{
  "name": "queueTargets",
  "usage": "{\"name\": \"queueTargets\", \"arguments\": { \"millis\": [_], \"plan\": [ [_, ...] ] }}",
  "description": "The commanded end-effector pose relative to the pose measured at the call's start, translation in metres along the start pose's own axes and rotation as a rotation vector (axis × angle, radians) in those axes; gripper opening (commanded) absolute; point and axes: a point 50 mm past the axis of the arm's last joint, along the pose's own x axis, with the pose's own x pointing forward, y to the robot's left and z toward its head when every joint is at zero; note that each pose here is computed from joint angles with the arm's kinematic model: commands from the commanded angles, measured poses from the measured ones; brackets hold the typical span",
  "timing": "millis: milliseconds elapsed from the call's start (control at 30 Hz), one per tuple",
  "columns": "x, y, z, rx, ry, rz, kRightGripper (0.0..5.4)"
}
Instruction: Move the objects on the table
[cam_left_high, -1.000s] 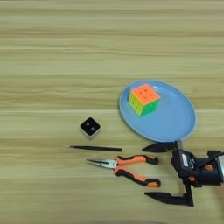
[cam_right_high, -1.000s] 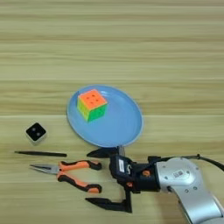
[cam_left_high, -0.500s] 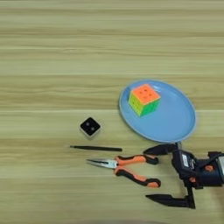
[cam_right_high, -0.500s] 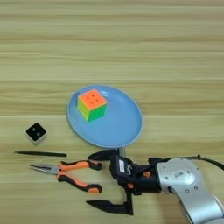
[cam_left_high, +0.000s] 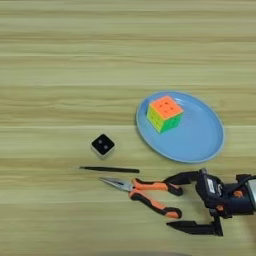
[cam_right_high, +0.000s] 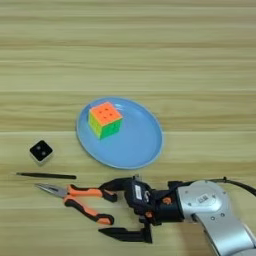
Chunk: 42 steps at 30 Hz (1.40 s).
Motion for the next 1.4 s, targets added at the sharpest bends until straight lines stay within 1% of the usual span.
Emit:
{"name": "queueTargets", "arguments": {
  "millis": [33, 100, 167, 367, 467, 567, 667, 833, 933, 1167, 1400],
  "plan": [
    [-0.012, -0.004, -0.007, -0.008, 0.107, -0.035, 3.94],
    [-0.012, -0.004, -0.007, -0.007, 0.107, -0.036, 3.7],
    [-0.011, -0.004, -0.007, -0.007, 0.107, -0.038, 3.58],
    [-0.011, -0.004, -0.008, -0.008, 0.104, -0.043, 3.54],
    [-0.011, -0.006, -0.005, -0.015, 0.088, -0.05, 3.53],
    [-0.012, -0.01, 0.002, -0.035, 0.043, -0.075, 3.52],
    [-0.013, -0.018, 0.015, -0.063, -0.031, -0.127, 3.52],
    [-0.016, -0.03, 0.025, -0.081, -0.104, -0.221, 3.49],
    [-0.017, -0.036, 0.031, -0.082, -0.149, -0.261, 3.47],
    [-0.019, -0.042, 0.042, -0.091, -0.224, -0.309, 3.44],
    [-0.02, -0.041, 0.045, -0.084, -0.249, -0.302, 3.43]
  ]
}}
